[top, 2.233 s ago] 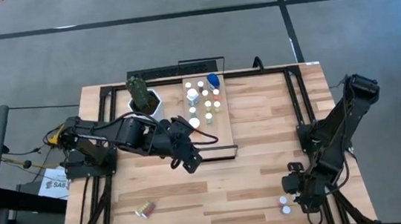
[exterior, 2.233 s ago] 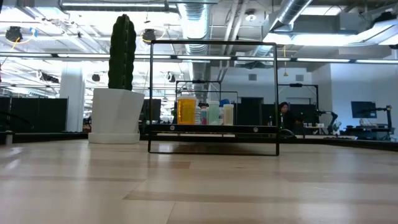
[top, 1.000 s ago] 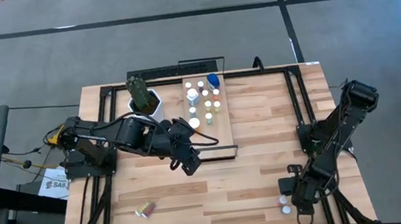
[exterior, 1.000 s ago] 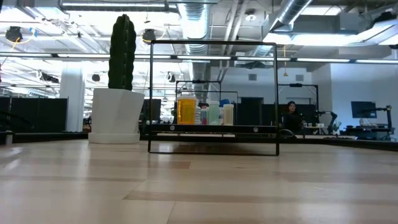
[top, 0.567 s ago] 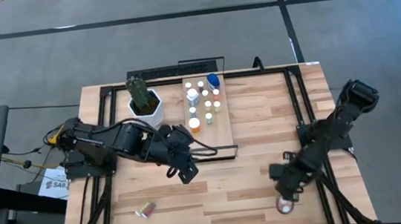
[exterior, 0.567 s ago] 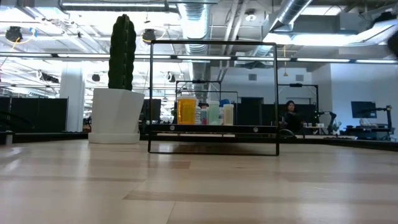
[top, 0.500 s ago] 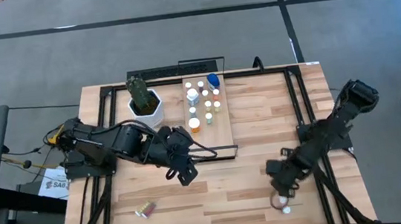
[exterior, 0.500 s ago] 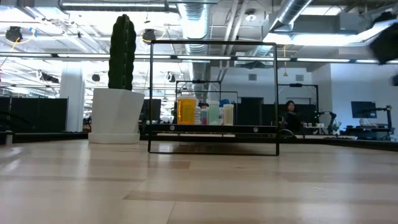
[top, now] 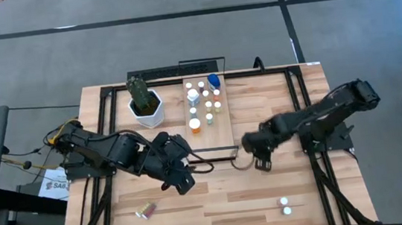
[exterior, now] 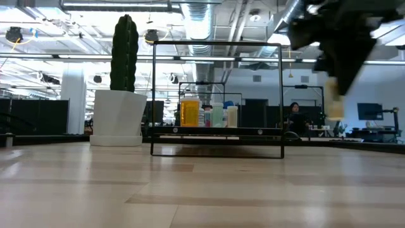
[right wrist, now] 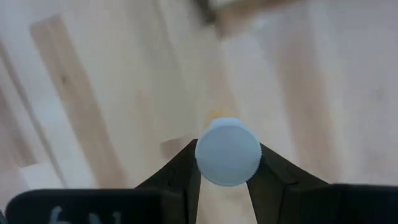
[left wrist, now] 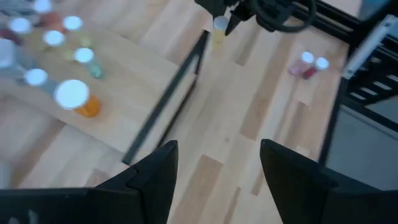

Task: Pick and place medicine bottles onto shelf by color
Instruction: Put the yellow pill bottle on the shelf, then put the pink pill bottle on the shelf

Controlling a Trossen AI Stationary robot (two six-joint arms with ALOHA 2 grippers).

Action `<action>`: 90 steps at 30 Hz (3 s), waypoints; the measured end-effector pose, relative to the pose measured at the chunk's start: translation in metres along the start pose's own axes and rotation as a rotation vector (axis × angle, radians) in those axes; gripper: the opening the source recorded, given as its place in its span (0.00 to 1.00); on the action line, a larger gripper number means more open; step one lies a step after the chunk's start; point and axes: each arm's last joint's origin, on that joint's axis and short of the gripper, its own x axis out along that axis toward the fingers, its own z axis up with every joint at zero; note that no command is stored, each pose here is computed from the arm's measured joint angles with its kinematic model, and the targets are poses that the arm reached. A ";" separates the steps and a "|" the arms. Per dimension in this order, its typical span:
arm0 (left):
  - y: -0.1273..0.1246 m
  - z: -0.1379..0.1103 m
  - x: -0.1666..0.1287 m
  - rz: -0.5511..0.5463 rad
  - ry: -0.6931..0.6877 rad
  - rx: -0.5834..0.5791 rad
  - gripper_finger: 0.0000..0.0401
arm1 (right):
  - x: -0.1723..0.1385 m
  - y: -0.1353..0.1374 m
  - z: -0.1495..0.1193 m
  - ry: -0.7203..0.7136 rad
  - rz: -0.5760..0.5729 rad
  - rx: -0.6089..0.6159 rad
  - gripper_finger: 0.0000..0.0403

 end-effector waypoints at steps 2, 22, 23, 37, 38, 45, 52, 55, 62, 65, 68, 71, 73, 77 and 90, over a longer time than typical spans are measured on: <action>0.003 0.001 0.001 0.028 -0.010 -0.003 0.53 | -0.006 -0.012 0.010 -0.018 -0.005 -0.021 0.31; 0.060 0.039 0.001 0.177 -0.091 -0.299 0.53 | -0.007 -0.116 0.071 -0.201 -0.056 0.313 0.31; 0.061 0.040 0.001 0.175 -0.091 -0.311 0.53 | -0.004 -0.119 0.073 -0.194 -0.059 0.335 0.31; 0.072 0.044 0.004 0.200 -0.061 -0.327 0.53 | 0.016 -0.115 0.128 -0.077 -0.075 0.324 0.31; 0.073 0.044 0.003 0.202 -0.057 -0.324 0.53 | 0.018 -0.116 0.131 -0.075 -0.076 0.324 0.31; 0.081 0.041 -0.009 0.223 -0.048 -0.316 0.53 | 0.028 -0.110 0.140 -0.075 -0.075 0.322 0.31; 0.087 0.039 -0.016 0.242 -0.043 -0.300 0.53 | 0.029 -0.107 0.144 -0.126 -0.063 0.332 0.31; 0.089 0.039 -0.017 0.248 -0.038 -0.295 0.53 | 0.029 -0.107 0.145 -0.133 -0.061 0.332 0.31; 0.091 0.036 -0.020 0.261 -0.022 -0.275 0.53 | 0.029 -0.107 0.148 -0.162 -0.054 0.329 0.42; 0.092 0.035 -0.020 0.267 -0.009 -0.269 0.53 | 0.027 -0.107 0.146 -0.151 -0.057 0.328 0.48; 0.092 0.035 -0.020 0.266 -0.005 -0.248 0.53 | 0.022 -0.106 0.144 -0.126 -0.062 0.329 0.52; 0.095 0.035 -0.022 0.271 0.000 -0.233 0.53 | 0.011 -0.105 0.143 -0.071 -0.075 0.312 0.55; 0.097 0.035 -0.024 0.275 0.002 -0.225 0.53 | 0.004 -0.104 0.142 -0.043 -0.081 0.304 0.55; 0.102 0.037 -0.026 0.282 0.005 -0.191 0.53 | -0.012 -0.100 0.137 0.041 -0.096 0.285 0.55; 0.127 0.050 -0.023 0.285 0.060 -0.015 0.53 | -0.016 -0.062 0.110 0.285 -0.146 0.211 0.48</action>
